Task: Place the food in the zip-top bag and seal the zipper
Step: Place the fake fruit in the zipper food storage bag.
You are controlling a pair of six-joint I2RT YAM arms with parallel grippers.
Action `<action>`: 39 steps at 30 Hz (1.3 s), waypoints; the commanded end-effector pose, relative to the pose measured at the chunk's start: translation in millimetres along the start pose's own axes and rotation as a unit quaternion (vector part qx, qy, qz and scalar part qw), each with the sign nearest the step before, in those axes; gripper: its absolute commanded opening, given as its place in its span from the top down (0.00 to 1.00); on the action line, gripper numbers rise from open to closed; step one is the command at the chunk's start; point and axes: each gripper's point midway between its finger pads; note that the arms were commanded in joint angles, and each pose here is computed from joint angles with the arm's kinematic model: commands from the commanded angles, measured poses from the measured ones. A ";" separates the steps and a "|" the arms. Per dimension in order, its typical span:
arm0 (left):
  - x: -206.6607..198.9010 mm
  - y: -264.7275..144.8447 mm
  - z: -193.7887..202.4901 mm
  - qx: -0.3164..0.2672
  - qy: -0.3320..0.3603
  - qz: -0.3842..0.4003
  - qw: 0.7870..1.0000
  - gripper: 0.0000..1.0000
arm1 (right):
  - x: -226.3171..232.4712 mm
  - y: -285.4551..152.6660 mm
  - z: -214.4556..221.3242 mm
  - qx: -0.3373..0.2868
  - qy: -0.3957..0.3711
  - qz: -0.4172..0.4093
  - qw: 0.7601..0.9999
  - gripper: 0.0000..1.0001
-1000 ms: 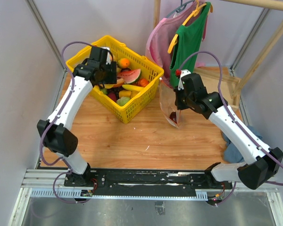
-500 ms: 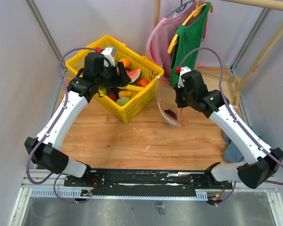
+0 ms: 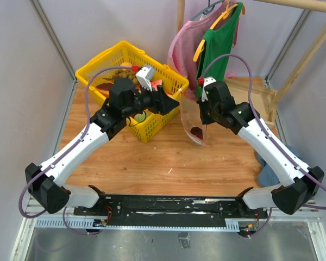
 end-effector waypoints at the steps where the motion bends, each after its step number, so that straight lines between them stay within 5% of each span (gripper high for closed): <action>1: -59.2 -1.6 -5.2 -0.045 0.046 0.112 0.992 0.73 | 7.0 -8.0 -12.1 -0.016 0.001 -0.011 1.000 0.99; 11: -91.3 13.2 28.2 -0.059 0.105 0.184 0.975 0.72 | 15.7 -11.0 -12.0 -0.020 0.012 -0.033 0.999 0.99; 24: -30.6 51.3 81.3 -0.016 0.093 0.105 0.990 0.63 | 29.6 -16.3 -11.3 -0.034 0.024 -0.071 0.997 0.99; 39: -6.7 60.5 98.3 0.024 0.090 0.050 0.994 0.17 | 38.0 -19.1 -10.4 -0.042 0.024 -0.095 0.994 0.99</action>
Point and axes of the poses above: each gripper's point midway between its finger pads, its own y axis out along the fingers, its own x axis along the line the jaws close on, z = x × y, and after that the axes turned 14 degrees about -y, right-handed
